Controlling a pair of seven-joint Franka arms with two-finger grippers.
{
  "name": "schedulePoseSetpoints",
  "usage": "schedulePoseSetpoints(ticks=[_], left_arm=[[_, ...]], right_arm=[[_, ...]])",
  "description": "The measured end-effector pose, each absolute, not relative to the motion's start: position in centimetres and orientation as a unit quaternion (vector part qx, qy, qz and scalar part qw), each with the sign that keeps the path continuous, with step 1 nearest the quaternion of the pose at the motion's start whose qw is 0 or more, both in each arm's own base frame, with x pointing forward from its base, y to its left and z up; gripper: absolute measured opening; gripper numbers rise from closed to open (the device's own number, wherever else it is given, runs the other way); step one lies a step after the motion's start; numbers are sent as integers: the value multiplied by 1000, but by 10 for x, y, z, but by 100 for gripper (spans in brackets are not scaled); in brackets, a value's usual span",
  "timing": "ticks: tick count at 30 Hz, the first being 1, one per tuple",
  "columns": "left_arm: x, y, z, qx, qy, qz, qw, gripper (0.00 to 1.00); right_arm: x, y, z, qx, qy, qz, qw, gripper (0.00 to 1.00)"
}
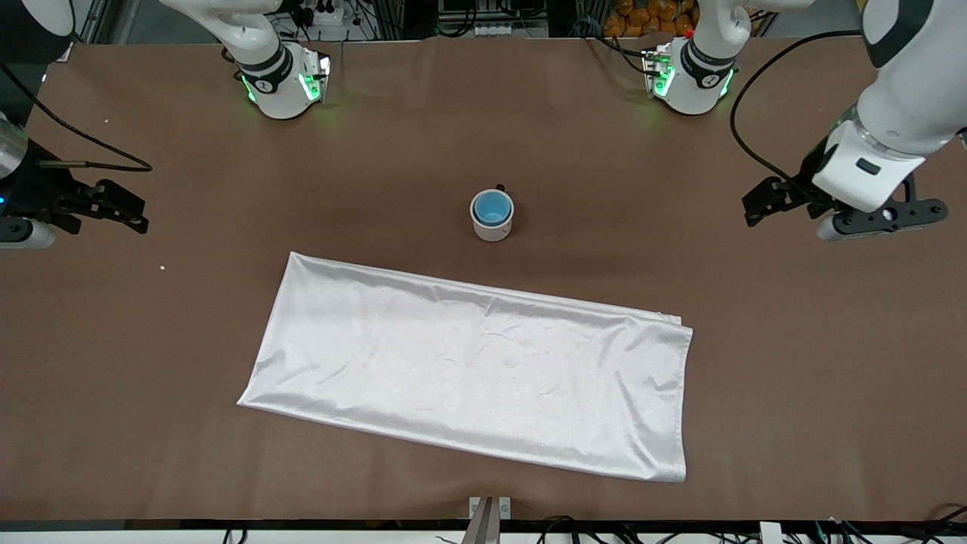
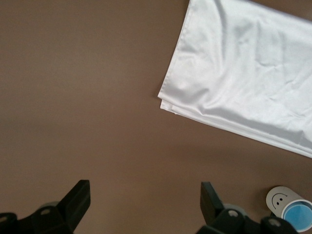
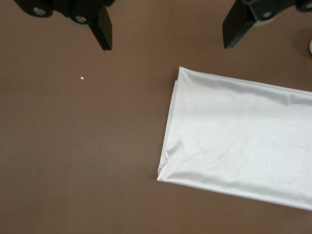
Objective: Place blue cup into white mug on table
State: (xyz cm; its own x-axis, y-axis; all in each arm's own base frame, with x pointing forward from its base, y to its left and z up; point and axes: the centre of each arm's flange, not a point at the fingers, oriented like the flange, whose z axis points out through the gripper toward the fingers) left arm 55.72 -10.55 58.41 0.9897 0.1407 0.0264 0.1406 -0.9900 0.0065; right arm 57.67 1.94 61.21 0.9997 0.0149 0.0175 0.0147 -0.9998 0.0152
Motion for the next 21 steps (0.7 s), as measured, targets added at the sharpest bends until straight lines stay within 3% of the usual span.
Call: schedulePoseSetpoints(ticks=[21], left_arm=[[576, -98, 588, 998, 60, 22, 4, 100]], right_arm=[[575, 19, 618, 1000, 9, 12, 8, 100]])
